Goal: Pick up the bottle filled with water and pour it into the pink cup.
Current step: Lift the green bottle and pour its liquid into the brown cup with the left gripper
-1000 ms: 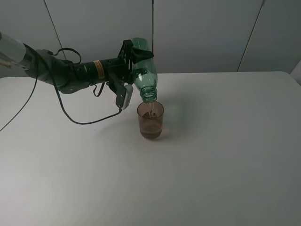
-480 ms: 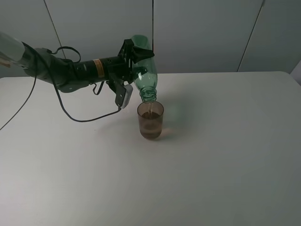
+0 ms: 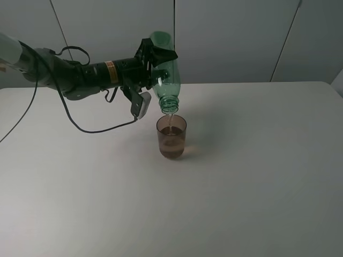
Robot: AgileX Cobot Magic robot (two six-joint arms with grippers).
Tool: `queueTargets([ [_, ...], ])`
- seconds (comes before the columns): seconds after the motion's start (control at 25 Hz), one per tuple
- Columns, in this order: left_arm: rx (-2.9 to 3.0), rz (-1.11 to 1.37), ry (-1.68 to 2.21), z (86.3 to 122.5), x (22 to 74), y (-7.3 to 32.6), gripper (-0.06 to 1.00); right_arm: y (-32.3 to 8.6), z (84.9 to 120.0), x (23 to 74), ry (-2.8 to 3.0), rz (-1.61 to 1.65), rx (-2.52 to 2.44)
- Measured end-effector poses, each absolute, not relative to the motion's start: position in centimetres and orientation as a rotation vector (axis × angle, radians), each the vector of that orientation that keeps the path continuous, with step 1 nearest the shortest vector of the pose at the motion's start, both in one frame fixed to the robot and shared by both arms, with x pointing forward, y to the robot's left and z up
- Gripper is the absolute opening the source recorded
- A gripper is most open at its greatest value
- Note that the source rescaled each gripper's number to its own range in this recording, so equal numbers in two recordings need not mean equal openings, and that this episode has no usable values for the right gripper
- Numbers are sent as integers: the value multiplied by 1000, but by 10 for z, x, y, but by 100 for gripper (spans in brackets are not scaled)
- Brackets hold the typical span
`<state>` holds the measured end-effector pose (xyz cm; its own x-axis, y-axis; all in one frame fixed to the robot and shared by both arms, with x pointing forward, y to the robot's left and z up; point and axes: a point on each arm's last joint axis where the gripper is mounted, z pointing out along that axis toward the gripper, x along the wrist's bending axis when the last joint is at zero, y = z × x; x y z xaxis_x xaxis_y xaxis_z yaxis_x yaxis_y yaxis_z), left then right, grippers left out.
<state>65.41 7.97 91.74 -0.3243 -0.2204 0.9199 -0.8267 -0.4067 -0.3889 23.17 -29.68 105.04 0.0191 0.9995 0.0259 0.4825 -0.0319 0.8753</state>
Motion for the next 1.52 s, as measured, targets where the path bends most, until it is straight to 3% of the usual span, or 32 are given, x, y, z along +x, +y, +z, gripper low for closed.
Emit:
queueTargets([
  [1.16,1345,1877,-1516,950,646,72,0,-297,1050,232,1546,940,1600],
  [1.52,1538,1712,-1301,935,642,77,0,-297,1050,232,1546,940,1600],
])
